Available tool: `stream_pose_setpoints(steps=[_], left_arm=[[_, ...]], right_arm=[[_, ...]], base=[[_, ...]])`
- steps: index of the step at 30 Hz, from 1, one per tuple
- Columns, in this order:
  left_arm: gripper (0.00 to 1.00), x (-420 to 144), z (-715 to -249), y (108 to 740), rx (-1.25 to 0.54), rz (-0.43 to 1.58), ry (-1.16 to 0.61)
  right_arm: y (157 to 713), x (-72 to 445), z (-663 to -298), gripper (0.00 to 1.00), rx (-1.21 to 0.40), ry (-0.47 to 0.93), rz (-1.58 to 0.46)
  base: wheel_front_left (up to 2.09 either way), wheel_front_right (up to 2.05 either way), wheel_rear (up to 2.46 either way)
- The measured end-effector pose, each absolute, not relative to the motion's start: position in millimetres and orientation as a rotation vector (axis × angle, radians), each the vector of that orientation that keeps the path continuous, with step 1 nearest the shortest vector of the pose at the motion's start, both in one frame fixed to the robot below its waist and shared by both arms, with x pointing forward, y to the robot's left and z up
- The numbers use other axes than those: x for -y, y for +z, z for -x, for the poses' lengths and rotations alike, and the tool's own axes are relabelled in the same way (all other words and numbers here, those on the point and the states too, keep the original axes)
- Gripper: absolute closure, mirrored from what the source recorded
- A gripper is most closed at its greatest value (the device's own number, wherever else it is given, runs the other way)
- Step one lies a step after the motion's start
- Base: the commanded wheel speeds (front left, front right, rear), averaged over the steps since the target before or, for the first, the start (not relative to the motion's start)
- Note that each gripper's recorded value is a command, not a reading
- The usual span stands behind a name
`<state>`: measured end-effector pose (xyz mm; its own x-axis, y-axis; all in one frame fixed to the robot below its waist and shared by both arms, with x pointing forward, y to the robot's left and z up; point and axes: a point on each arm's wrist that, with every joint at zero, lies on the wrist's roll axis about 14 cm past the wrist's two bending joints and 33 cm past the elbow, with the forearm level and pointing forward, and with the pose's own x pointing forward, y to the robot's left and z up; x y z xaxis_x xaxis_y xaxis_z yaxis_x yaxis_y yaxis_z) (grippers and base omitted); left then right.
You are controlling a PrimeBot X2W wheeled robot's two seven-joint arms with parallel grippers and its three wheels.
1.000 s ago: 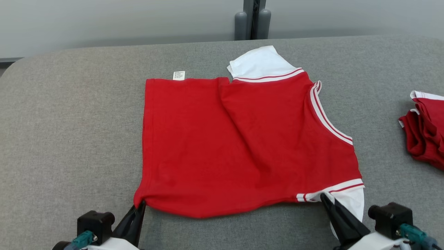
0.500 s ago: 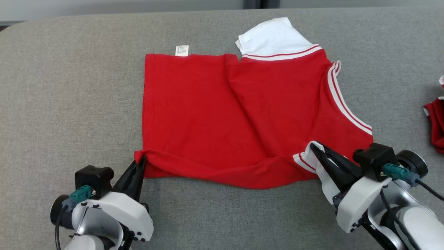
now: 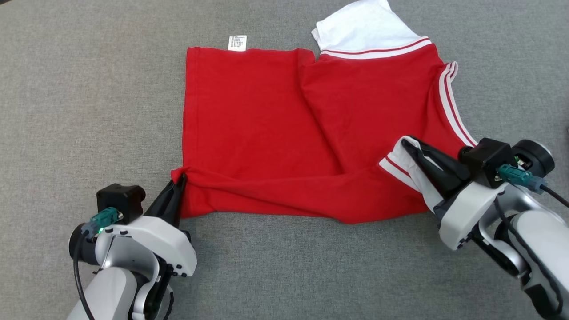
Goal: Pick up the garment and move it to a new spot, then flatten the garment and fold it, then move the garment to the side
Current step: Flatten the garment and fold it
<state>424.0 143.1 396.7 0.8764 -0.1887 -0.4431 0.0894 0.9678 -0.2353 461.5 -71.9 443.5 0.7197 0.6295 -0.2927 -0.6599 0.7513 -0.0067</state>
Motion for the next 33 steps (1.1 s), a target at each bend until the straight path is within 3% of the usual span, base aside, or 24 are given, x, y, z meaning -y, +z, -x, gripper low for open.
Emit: stream_pose_setpoints(steps=[7,8,9,10,15,23,27,33], left_arm=[[1.0,-137.6,-433.5,395.9,-0.474,0.205,-0.18],[0.82,-135.8,-433.3,395.1,-0.476,0.205,-0.188],[0.82,-134.5,-433.8,394.9,-0.477,0.205,-0.19],[0.0,-134.7,-434.6,395.2,-0.475,0.203,-0.19],[0.0,-134.5,-436.1,398.8,-0.454,0.199,-0.188],[0.0,-145.9,-448.3,438.1,-0.269,0.177,-0.133],[0.0,-150.7,-447.9,466.2,-0.151,0.165,-0.113],[0.0,-156.7,-435.5,484.8,-0.072,0.126,-0.1]], right_arm=[[435.2,80.6,-475.7,1.0,-0.28,0.696,0.117],[435.6,79.7,-476.0,0.76,-0.274,0.693,0.098],[435.2,77.7,-475.5,0.76,-0.274,0.693,0.08],[433.8,76.2,-474.3,0.0,-0.275,0.694,0.077],[439.4,87.0,-481.4,0.0,-0.236,0.637,0.051],[468.2,112.3,-483.9,0.0,-0.07,0.474,-0.027],[486.3,130.8,-473.0,0.0,0.011,0.338,-0.094],[499.3,133.8,-439.4,0.0,0.061,0.252,-0.157]], base=[[0.0,0.0,0.0],[0.0,0.0,0.0],[0.0,0.0,0.0],[0.0,0.0,0.0],[0.0,0.0,0.0],[0.0,0.0,0.0],[0.0,0.0,0.0],[0.0,0.0,0.0]])
